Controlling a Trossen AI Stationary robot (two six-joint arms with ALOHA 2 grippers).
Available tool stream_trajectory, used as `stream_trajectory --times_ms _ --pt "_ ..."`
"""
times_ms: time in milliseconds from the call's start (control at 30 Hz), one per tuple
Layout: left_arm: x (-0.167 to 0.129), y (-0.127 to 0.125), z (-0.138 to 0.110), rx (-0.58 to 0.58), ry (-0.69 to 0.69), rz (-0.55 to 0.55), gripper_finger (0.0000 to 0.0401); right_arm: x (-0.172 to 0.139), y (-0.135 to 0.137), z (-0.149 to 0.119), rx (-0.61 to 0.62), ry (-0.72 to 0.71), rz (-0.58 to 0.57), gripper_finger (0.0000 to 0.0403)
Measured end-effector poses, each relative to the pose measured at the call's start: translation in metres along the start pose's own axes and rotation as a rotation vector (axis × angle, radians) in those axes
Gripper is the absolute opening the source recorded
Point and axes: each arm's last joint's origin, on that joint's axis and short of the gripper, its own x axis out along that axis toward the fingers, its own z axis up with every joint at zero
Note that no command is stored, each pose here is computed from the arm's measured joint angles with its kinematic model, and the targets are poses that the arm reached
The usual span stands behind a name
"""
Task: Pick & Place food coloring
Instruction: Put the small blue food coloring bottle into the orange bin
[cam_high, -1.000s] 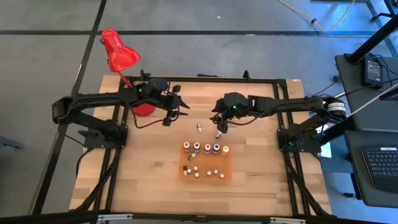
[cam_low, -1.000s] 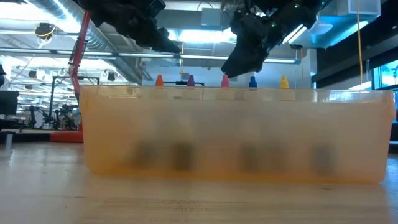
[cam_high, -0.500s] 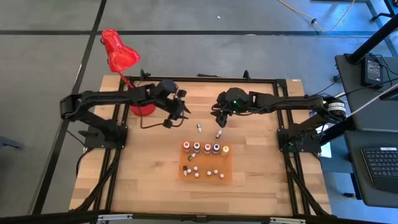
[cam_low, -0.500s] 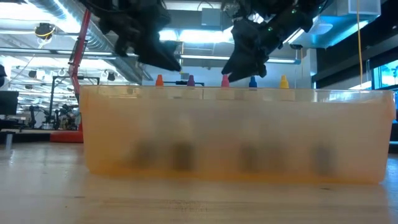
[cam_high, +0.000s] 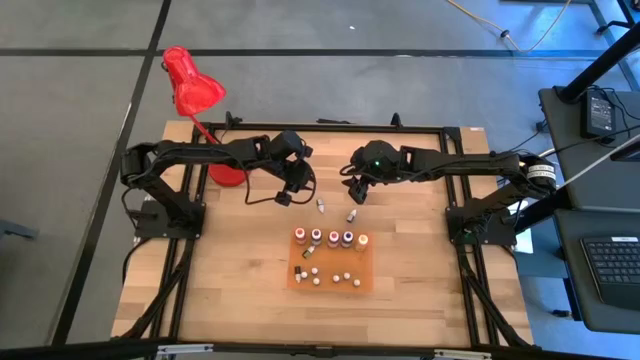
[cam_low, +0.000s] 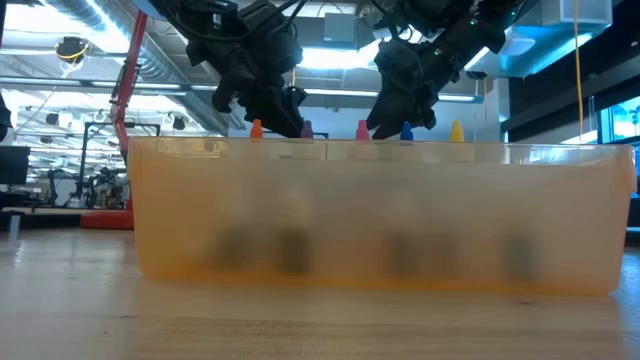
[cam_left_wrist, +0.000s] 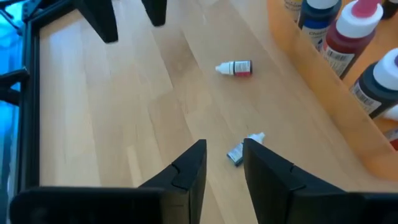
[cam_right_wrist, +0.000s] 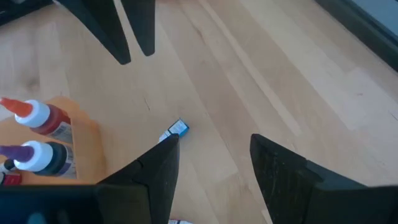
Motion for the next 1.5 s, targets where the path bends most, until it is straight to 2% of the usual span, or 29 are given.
stream_trajectory --times_ms 167,333,433,567,633,733,967,1333,1500 --pt "0.001 -0.003 0.002 0.008 -0.002 -0.010 0.0127 0.000 0.000 0.000 -0.002 0.000 0.000 0.0198" --pt "0.002 -0.007 0.005 0.041 0.002 -0.017 0.0190 0.000 0.000 0.000 -0.004 -0.003 -0.014 0.0198" --pt "0.003 -0.008 0.005 0.028 0.046 0.038 0.0222 0.000 -0.001 0.000 -0.004 -0.001 -0.016 0.0198" --pt "0.002 -0.005 0.005 0.011 0.108 0.141 0.0241 0.000 -0.001 0.000 -0.001 -0.001 -0.017 0.0198" --pt "0.002 -0.005 0.005 0.034 0.103 0.129 0.0243 0.000 -0.001 0.000 -0.001 -0.001 -0.018 0.0198" --pt "0.006 -0.008 0.004 0.161 0.041 0.014 0.0240 0.000 -0.001 0.000 0.000 -0.002 -0.018 0.0198" --pt "0.029 -0.004 -0.011 0.196 -0.038 -0.142 0.0226 0.000 -0.001 0.000 -0.003 -0.006 -0.031 0.0198" --pt "0.071 -0.002 -0.035 0.343 -0.089 -0.240 0.0205 0.000 -0.001 0.000 0.002 -0.002 -0.029 0.0198" --pt "0.093 0.000 -0.043 0.348 -0.123 -0.231 0.0197 0.000 -0.001 -0.001 0.017 0.003 -0.029 0.0198"
